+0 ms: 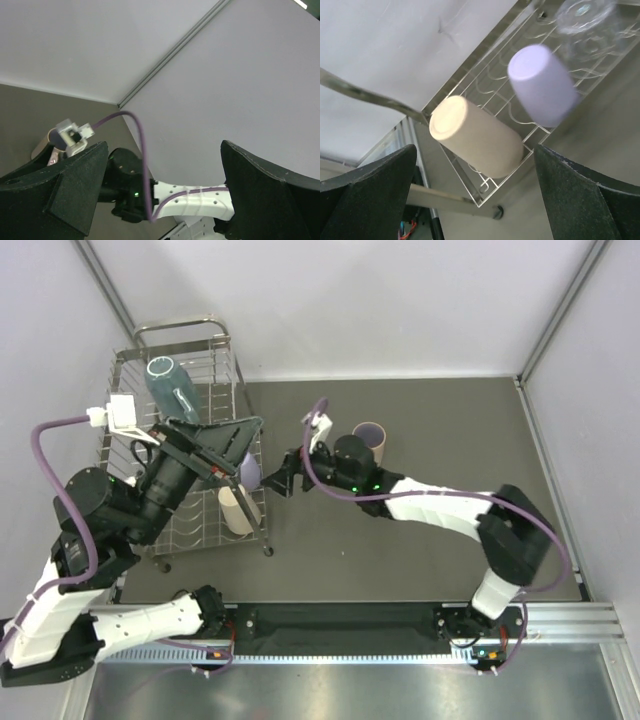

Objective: Load the cups into the dish rack

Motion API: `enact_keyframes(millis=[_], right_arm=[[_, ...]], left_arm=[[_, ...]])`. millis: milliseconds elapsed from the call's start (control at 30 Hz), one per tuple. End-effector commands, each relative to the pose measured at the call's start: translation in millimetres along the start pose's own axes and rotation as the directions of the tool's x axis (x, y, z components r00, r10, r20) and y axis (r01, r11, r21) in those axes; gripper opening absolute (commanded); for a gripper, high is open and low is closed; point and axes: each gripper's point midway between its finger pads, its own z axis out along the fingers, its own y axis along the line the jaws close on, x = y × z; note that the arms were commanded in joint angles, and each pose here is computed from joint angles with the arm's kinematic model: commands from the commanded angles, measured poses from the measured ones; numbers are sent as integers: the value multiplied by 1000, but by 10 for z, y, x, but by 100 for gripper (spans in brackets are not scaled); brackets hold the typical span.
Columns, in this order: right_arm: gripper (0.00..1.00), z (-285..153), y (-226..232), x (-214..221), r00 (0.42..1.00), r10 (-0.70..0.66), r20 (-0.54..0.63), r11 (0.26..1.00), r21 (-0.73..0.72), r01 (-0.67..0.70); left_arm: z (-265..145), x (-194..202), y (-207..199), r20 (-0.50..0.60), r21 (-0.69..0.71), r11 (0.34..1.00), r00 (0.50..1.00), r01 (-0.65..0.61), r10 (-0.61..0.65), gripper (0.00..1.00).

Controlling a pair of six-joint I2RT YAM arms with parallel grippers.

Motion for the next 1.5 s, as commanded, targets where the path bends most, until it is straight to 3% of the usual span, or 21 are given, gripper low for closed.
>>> enact_keyframes(millis=[0, 200, 367, 500, 800, 1267, 1467], right_arm=[[100, -377, 24, -345, 999, -38, 30, 993, 116, 34], [97, -731, 95, -188, 998, 54, -30, 961, 272, -44], [90, -675, 403, -48, 996, 58, -62, 963, 267, -40], [69, -638, 443, -17, 994, 95, -51, 955, 286, -77], [66, -255, 510, 137, 993, 80, -82, 957, 286, -53], [63, 271, 1306, 197, 985, 93, -142, 996, 26, -90], [66, 304, 1255, 188, 986, 90, -137, 995, 60, -82]], left_arm=[[55, 21, -80, -12, 14, 999, 999, 32, -31, 99], [160, 58, -110, -6, 13, 999, 999, 37, -37, 99], [247, 81, -137, 2, 20, 1000, 1000, 15, -15, 99], [295, 87, -167, 2, 29, 999, 1000, -20, 20, 99], [307, 77, -201, -9, 34, 998, 999, -44, 45, 99], [224, 34, -126, -4, 3, 1000, 1000, -24, 24, 99], [256, 86, -131, -21, 3, 1000, 999, -28, 28, 99]])
